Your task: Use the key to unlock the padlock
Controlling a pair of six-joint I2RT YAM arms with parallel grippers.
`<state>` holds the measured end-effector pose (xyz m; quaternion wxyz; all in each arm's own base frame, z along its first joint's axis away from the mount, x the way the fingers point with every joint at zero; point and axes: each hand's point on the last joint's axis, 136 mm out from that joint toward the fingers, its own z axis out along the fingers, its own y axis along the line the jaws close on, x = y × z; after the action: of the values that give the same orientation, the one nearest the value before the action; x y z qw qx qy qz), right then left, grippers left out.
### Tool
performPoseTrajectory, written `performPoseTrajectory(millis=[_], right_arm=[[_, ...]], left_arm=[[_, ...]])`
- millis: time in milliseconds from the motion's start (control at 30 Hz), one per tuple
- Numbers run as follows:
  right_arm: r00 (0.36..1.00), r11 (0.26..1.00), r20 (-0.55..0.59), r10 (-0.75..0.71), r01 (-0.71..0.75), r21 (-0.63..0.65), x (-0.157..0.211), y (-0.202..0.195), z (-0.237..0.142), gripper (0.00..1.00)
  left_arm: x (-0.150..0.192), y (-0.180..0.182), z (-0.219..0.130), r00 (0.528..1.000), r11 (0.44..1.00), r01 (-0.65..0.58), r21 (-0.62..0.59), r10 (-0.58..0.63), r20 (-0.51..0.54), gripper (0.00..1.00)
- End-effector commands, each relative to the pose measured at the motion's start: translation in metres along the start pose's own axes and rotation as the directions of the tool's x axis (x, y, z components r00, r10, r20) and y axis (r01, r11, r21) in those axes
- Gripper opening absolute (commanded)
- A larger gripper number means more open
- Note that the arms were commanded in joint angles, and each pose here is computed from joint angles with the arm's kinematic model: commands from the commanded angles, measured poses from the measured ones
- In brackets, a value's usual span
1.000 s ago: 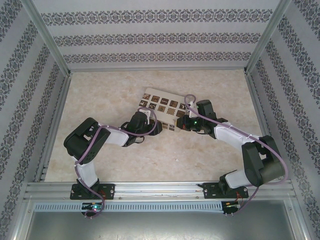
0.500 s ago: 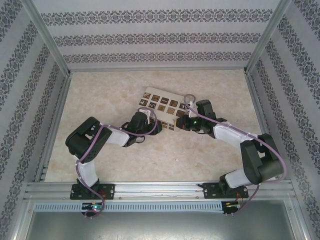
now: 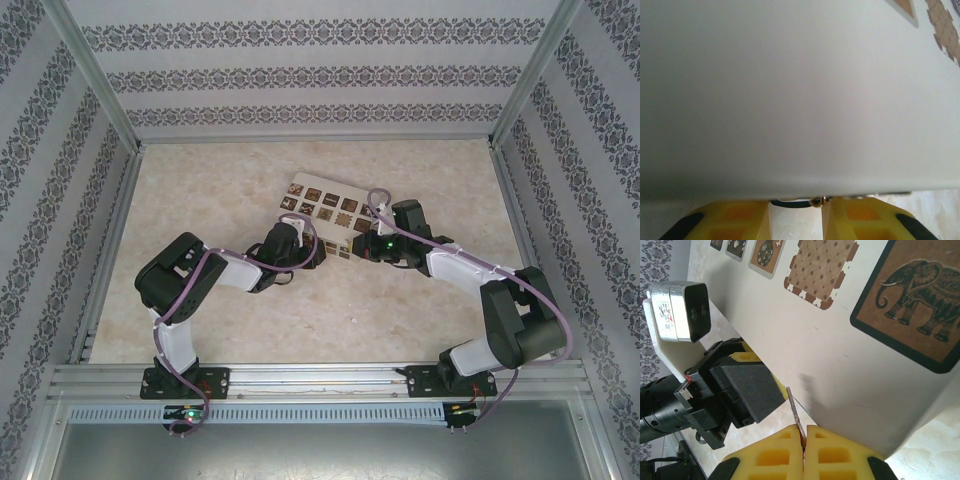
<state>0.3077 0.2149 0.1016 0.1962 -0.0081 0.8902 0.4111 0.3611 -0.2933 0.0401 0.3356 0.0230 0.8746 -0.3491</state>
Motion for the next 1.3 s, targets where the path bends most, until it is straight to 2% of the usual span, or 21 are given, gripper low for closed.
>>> performPoseTrajectory(millis=[0,233,467,767,967,1267], right_arm=[[0.999,1.0,0.033,0.0,0.001,-0.014,-0.008,0.009,-0.01,0.0],[0.989,0.994,0.117,-0.09,0.096,-0.049,-0.018,0.034,-0.033,0.0],[0.96,0.969,0.131,-0.246,0.247,0.008,0.005,0.035,-0.042,0.0],[0.887,0.89,0.068,-0.456,0.453,0.053,0.048,0.027,-0.024,0.0],[0.801,0.803,0.072,-0.594,0.587,0.106,0.061,0.025,-0.012,0.0],[0.742,0.743,0.11,-0.661,0.627,0.233,0.058,0.01,-0.002,0.0]], left_arm=[[-0.002,-0.006,0.002,1.0,1.0,-0.02,0.011,0.02,0.007,0.26],[-0.003,-0.02,-0.009,1.0,0.999,0.006,0.05,-0.005,-0.02,0.25],[0.002,-0.037,-0.019,0.991,0.99,0.104,0.096,-0.094,-0.096,0.25],[-0.002,-0.054,-0.03,0.977,0.982,0.157,0.104,-0.138,-0.163,0.25],[-0.009,-0.066,-0.036,0.969,0.973,0.197,0.123,-0.174,-0.176,0.25],[-0.009,-0.071,-0.04,0.958,0.966,0.231,0.12,-0.204,-0.204,0.25]])
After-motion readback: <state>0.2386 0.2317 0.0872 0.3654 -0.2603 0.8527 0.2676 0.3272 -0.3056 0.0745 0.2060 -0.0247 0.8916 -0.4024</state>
